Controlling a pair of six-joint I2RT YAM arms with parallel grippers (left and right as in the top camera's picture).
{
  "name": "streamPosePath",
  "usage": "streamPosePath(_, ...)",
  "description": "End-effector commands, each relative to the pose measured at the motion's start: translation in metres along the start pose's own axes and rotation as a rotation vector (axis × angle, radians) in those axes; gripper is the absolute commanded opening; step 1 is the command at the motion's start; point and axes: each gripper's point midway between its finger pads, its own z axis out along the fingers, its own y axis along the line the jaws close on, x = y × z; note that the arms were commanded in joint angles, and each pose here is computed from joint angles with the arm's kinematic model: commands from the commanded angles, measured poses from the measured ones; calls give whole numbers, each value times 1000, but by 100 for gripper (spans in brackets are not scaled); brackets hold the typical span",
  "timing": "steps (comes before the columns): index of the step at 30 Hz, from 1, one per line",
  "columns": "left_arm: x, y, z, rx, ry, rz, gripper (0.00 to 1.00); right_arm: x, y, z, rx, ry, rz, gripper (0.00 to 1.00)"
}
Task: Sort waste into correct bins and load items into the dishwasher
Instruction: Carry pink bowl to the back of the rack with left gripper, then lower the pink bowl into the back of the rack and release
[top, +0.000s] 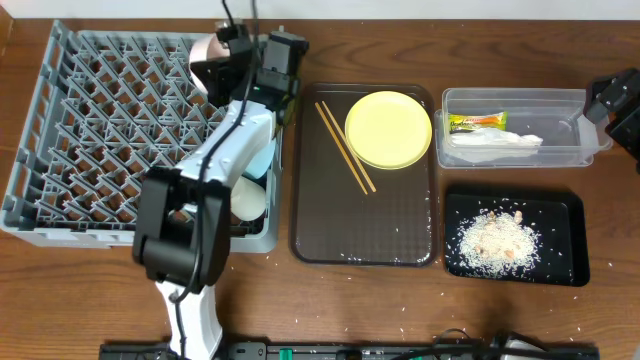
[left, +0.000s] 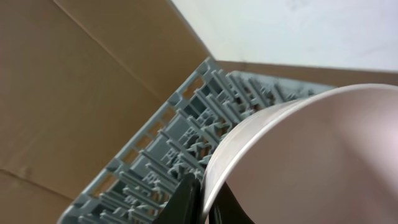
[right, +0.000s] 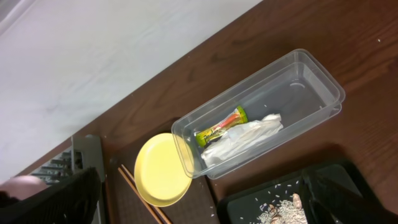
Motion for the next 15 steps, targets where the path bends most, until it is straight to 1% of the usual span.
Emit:
streamPosePath(1,2,7,-1,-100,-17,35,7,-1,-2,0,4,-1,6,99)
streamPosePath(15,4,-5,-8,-81,-31,36,7,-1,-2,0,4,-1,6,99)
